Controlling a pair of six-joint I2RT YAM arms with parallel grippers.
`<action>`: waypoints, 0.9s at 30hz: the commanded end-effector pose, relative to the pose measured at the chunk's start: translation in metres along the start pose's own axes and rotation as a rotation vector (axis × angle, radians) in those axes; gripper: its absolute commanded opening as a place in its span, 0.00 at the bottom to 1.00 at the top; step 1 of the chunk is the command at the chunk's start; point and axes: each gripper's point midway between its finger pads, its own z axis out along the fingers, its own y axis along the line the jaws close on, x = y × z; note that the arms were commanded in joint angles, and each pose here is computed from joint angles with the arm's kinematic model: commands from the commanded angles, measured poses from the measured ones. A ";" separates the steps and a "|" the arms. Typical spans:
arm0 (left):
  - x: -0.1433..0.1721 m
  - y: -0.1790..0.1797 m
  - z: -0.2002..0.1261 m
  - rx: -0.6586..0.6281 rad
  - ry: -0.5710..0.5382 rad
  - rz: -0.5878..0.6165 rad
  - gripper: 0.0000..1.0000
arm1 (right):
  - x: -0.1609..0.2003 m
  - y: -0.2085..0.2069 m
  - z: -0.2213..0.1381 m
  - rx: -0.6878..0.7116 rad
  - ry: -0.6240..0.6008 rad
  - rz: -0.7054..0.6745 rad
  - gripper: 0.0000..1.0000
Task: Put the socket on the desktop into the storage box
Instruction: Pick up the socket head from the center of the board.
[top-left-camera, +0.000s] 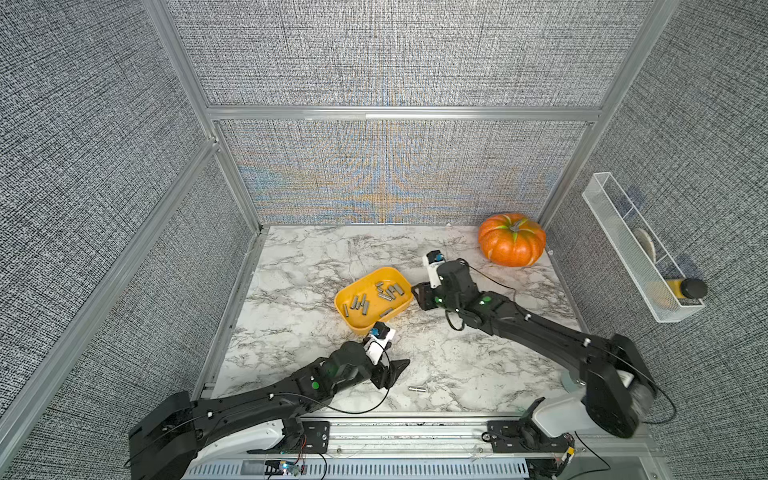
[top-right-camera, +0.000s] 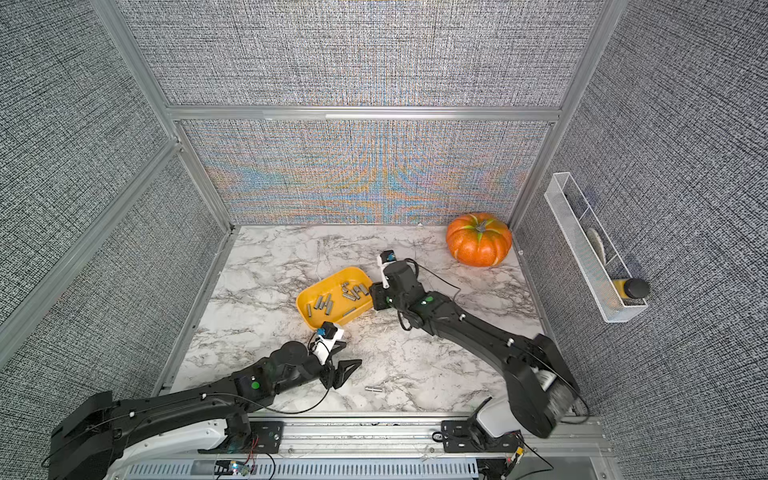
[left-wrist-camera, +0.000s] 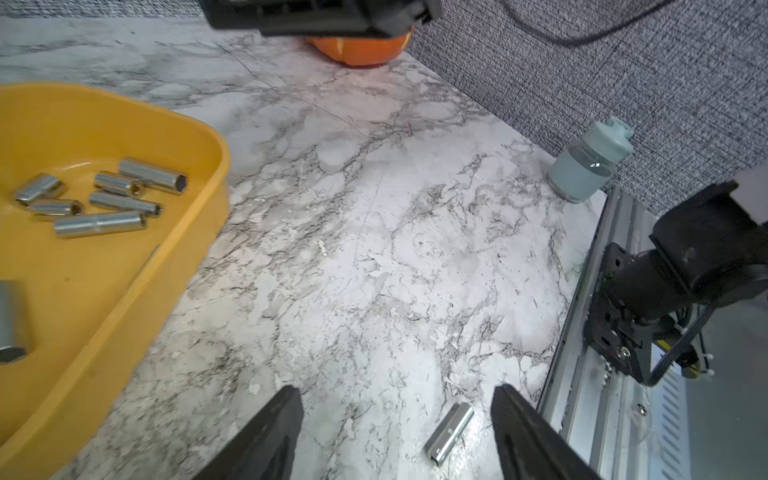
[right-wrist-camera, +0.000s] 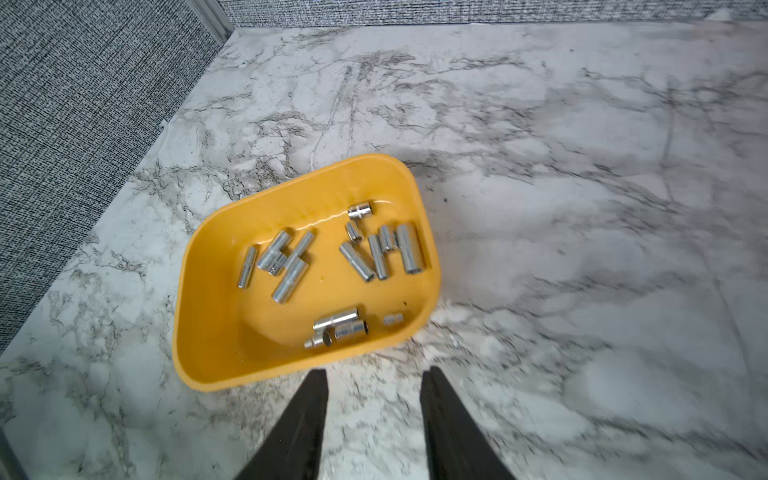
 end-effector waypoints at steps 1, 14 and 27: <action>0.008 -0.008 0.015 -0.014 0.064 0.081 0.72 | 0.004 -0.023 -0.031 0.026 -0.041 0.060 0.44; 0.062 -0.026 0.049 -0.016 0.346 0.253 0.58 | 0.045 -0.097 -0.087 0.194 -0.222 0.087 0.47; 0.085 -0.045 0.049 0.061 0.447 0.313 0.52 | 0.049 -0.102 -0.087 0.217 -0.222 0.092 0.47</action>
